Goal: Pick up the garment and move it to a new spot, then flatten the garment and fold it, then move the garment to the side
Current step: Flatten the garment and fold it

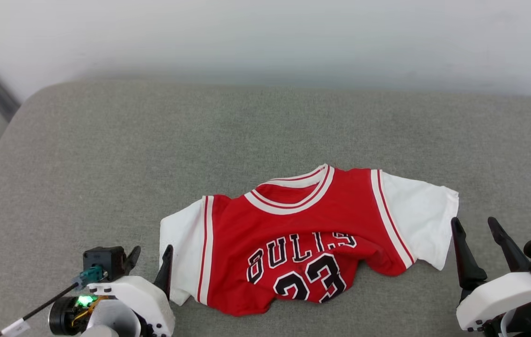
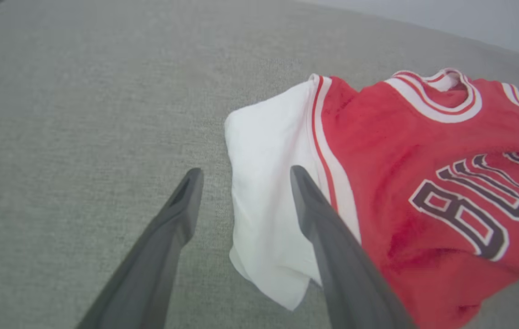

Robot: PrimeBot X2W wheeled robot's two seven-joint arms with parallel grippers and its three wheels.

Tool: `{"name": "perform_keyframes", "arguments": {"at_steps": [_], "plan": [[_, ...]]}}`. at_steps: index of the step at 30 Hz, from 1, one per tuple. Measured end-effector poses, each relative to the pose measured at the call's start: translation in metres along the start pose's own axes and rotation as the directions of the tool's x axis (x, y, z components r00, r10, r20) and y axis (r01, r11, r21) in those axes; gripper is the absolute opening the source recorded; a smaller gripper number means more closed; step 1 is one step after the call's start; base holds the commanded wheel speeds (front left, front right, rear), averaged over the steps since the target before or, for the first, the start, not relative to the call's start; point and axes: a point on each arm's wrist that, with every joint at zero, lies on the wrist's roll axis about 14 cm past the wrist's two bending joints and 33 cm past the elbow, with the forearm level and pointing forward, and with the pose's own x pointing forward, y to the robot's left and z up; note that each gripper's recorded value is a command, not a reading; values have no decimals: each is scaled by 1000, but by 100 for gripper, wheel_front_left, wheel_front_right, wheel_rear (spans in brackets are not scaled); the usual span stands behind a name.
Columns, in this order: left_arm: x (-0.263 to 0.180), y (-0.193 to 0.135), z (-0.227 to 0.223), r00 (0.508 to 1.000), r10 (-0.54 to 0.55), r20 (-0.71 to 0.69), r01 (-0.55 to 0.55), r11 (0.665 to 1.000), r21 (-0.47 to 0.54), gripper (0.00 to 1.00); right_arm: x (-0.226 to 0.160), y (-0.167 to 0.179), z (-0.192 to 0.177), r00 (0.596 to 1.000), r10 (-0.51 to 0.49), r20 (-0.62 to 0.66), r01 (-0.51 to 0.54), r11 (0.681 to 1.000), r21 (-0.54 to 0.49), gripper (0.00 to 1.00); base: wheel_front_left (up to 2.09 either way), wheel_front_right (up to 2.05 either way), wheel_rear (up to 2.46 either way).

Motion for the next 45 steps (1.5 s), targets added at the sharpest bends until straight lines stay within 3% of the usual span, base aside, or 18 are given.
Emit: {"name": "perform_keyframes", "arguments": {"at_steps": [4, 14, 24, 35, 36, 38, 40, 45], "plan": [[-8, -12, 55, 965, -23, 262, 7, 998, 64, 100, -12, -13, 3, 999, -40, -13, 40, 999, -3, 100, 0, 0, 0], [-8, -36, 100, 896, -71, 439, 33, 995, 93, 100, 8, -50, -32, 965, -130, -228, 154, 984, 89, 100, 0, 0, 0], [23, -38, 106, 893, -79, 443, 41, 995, 94, 100, 80, -46, -76, 803, -24, -595, 84, 994, 74, 100, 0, 0, 0], [48, -17, 79, 928, -23, 372, -4, 997, 74, 100, 115, -37, -123, 640, 15, -768, 33, 998, 47, 100, 0, 0, 0], [49, -14, 77, 930, -15, 366, -12, 997, 74, 100, 116, -37, -125, 634, 14, -773, 31, 999, 43, 49, 0, 0, 0], [50, -11, 75, 933, -8, 361, -19, 997, 71, 100, 116, -36, -125, 631, 21, -776, 31, 998, 53, 0, 0, 0, 0], [49, -12, 74, 934, -11, 358, -15, 998, 69, 100, 115, -34, -123, 641, 24, -767, 25, 998, 52, 0, 0, 0, 0], [50, -6, 56, 979, -49, 199, 37, 997, 61, 100, 111, -26, -103, 717, 34, -696, -7, 999, 41, 0, 0, 0, 0]]}}
